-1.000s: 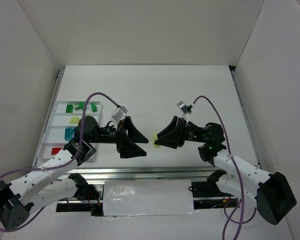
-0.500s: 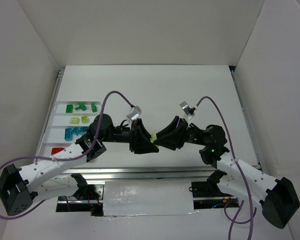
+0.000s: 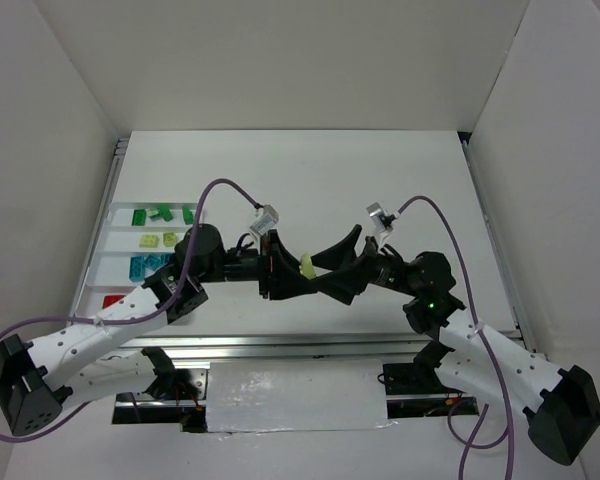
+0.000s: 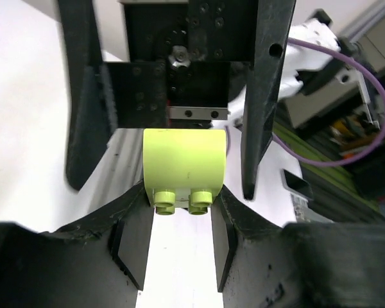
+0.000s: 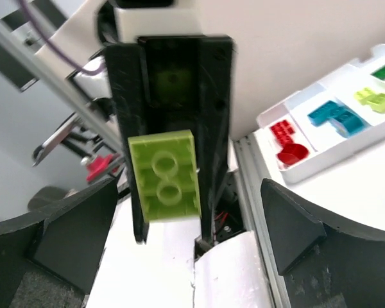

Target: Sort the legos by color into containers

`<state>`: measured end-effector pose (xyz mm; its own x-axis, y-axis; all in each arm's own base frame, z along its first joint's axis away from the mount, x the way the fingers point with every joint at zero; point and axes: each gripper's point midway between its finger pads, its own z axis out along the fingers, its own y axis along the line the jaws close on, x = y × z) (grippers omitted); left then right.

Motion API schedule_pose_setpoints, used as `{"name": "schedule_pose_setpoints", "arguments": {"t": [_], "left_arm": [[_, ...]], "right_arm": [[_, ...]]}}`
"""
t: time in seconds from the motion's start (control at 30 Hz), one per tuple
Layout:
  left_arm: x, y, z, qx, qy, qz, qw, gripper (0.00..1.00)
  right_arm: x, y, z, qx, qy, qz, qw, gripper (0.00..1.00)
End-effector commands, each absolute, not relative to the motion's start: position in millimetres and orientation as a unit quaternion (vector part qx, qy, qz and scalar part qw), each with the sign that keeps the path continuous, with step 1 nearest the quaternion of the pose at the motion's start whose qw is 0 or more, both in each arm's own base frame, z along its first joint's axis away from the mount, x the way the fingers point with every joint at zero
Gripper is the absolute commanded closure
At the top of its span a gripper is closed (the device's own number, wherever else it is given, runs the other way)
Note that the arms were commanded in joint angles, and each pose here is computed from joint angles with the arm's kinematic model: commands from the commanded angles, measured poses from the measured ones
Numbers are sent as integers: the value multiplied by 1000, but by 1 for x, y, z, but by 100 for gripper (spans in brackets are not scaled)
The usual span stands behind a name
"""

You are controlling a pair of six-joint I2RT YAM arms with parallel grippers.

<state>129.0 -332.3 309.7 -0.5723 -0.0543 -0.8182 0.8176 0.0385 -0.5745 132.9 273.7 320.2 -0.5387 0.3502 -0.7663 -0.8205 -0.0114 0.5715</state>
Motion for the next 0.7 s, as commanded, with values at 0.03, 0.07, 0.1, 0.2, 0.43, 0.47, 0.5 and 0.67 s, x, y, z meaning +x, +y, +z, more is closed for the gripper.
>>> {"name": "schedule_pose_setpoints", "arguments": {"t": [0.03,0.07,0.1,0.2,0.43,0.47,0.5,0.67], "left_arm": [[157,-306,340,282,631,-571,443,100],[162,-300,340,274,635,-564,450,100],[171,-293,340,259,645,-552,461,100],[227,-237,314,142,735,-452,485,100],[308,-21,210,-290,853,-119,417,100],[310,19,192,-351,836,-97,410,100],[311,24,178,-375,833,-120,389,100],[311,94,135,-500,784,-83,358,100]], "right_arm": [[159,262,315,-157,587,638,473,0],[164,258,311,-140,596,630,478,0],[169,255,309,-126,602,625,481,0],[189,236,298,-64,623,594,504,0],[198,219,287,-28,645,562,517,0],[197,219,286,-29,648,561,515,0],[195,220,286,-33,648,562,512,0],[195,220,279,-39,655,557,509,0]]}}
